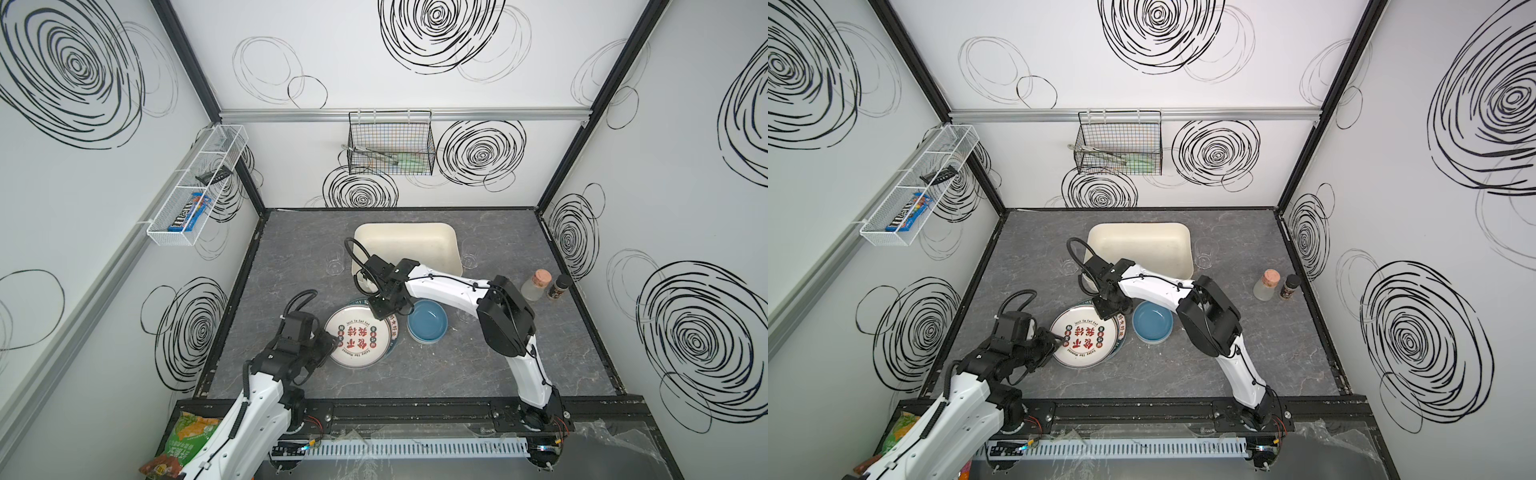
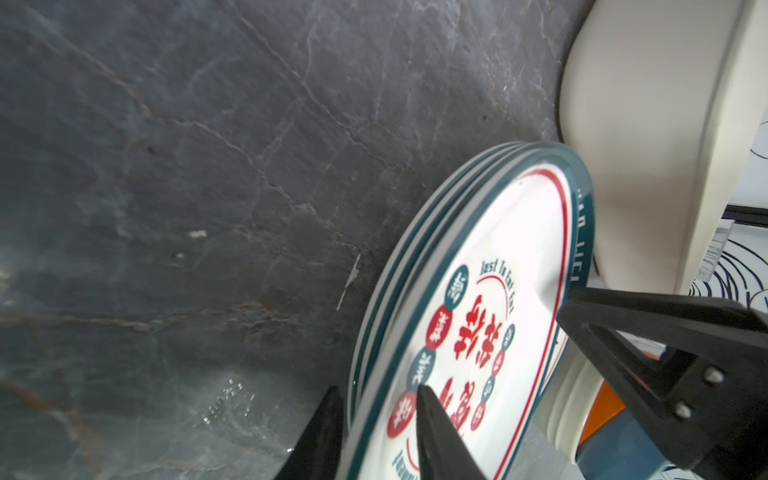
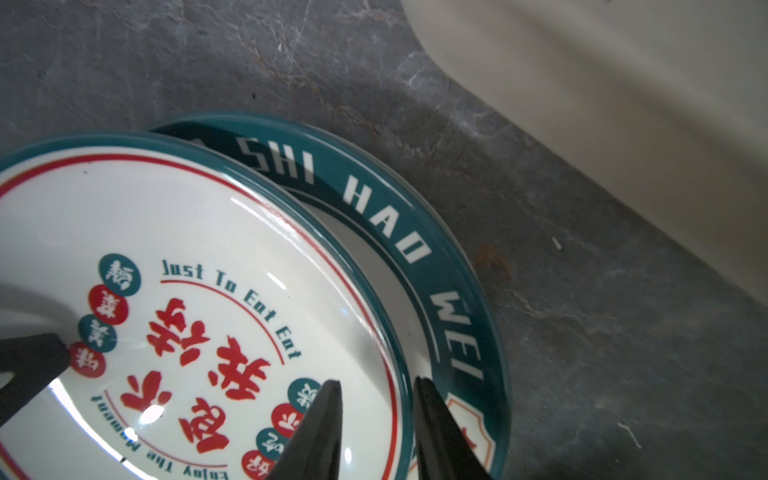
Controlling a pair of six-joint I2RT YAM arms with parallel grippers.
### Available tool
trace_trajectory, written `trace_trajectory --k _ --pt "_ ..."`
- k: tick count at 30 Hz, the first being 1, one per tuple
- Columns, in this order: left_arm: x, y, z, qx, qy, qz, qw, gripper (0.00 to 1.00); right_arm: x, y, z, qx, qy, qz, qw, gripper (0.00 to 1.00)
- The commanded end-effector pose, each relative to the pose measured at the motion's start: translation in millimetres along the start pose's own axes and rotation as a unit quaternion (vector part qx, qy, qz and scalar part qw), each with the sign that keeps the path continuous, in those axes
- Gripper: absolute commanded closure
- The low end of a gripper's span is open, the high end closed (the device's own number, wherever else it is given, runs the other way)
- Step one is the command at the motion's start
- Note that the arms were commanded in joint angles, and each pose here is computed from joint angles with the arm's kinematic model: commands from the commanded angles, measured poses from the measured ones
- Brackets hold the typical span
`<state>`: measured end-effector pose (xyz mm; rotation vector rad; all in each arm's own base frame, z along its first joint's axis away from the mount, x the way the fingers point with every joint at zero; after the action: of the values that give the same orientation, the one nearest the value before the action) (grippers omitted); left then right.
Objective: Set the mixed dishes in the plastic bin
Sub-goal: 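Grip the top white plate rim with the right gripper and tilt it up, then lift the top plate off the stack with the right gripper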
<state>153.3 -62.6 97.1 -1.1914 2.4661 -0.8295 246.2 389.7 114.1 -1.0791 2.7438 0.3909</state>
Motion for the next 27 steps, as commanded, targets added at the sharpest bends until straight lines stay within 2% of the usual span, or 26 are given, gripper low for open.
trace_trajectory --k 1,10,15,27 --pt "-3 -12 -10 0.010 -0.016 0.005 1.000 0.70 5 6 7 -0.011 0.010 -0.006 1.000 0.66" --pt "-4 -17 -14 0.015 -0.019 0.007 1.000 0.88 2 6 3 -0.012 0.004 -0.005 1.000 0.65" --pt "-5 -26 -16 0.031 -0.020 0.014 0.999 1.00 -4 4 -9 -0.012 -0.015 -0.001 1.000 0.61" --pt "-11 -64 -35 0.109 -0.031 0.035 0.993 1.00 -20 -6 -67 -0.031 -0.094 0.020 0.995 0.57"
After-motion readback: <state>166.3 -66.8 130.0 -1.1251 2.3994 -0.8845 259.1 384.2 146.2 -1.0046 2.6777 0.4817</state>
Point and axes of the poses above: each gripper's point midway between its finger pads, its own z axis out along the fingers, its own y axis along the line the jaws close on, x = y × z, the point moved 6 cm from there along -z, back along the fingers, and after that the axes turned 7 degrees about -z, right-handed, at the moved point
